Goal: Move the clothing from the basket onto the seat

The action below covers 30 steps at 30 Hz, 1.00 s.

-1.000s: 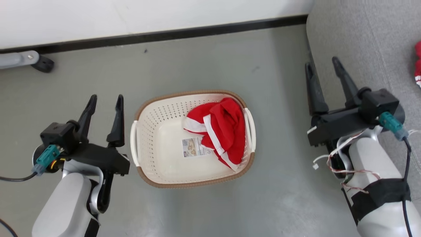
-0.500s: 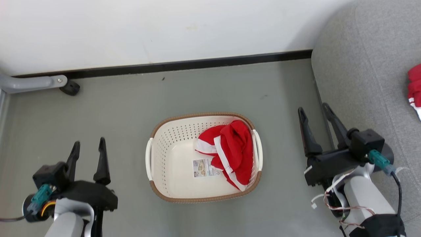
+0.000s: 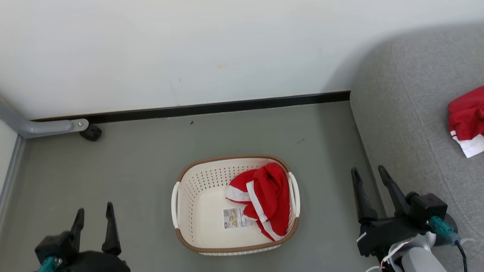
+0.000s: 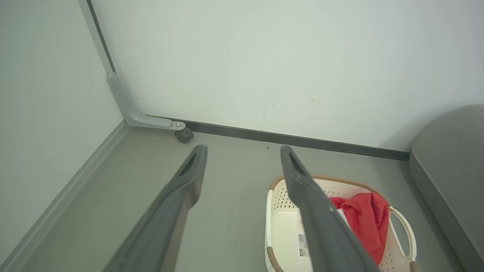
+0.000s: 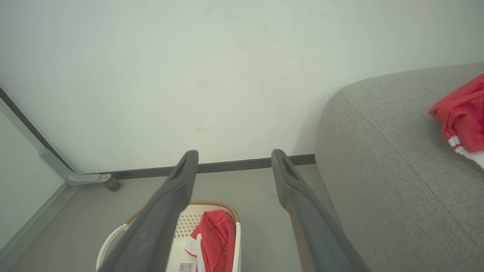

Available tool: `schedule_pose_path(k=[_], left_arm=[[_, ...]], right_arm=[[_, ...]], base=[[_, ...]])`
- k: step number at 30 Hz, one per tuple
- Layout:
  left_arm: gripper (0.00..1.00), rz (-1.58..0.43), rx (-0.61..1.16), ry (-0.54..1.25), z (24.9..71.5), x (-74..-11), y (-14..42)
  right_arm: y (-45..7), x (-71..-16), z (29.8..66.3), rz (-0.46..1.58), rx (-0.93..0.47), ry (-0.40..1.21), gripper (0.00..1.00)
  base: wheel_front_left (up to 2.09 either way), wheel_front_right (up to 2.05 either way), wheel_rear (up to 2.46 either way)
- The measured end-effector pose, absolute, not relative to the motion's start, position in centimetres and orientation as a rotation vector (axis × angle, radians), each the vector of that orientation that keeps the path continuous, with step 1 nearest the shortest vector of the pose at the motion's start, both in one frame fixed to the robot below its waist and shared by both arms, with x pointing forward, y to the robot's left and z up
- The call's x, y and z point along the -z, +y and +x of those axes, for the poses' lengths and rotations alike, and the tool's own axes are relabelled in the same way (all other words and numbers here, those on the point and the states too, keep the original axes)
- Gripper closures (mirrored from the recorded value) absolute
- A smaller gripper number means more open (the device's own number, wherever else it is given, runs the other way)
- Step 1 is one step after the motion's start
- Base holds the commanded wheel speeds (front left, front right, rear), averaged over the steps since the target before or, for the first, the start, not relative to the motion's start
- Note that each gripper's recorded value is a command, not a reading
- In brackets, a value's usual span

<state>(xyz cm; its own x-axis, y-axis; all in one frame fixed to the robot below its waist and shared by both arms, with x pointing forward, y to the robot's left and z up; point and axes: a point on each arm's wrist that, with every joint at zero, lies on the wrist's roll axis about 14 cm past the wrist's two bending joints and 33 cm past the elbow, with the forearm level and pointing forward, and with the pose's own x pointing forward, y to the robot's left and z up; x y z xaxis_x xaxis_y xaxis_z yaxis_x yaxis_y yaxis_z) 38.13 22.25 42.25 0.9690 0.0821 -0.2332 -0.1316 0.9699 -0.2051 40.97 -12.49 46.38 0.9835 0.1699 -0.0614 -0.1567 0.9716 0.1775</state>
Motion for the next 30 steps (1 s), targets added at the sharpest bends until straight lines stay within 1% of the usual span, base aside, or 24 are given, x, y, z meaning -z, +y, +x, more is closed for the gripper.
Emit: schedule_pose_path(k=[8,12,18,30], left_arm=[[0.00,-0.225,-0.141,0.211,35.5,-42.5,22.4],[0.00,-0.227,-0.148,0.184,35.1,-43.3,22.5],[0.00,-0.230,-0.154,0.178,33.0,-43.3,22.0],[0.00,-0.221,-0.185,0.132,33.0,-44.5,22.8]], right_arm=[[-12.5,-46.6,38.5,0.183,-0.155,0.070,0.00],[-12.3,-47.0,37.9,0.184,-0.158,0.057,0.00],[-12.1,-47.6,37.2,0.179,-0.159,0.040,0.00],[-11.7,-48.2,37.1,0.180,-0.165,0.022,0.00]], base=[[0.00,0.00,0.00],[0.00,0.00,0.00],[0.00,0.00,0.00],[0.00,0.00,0.00]])
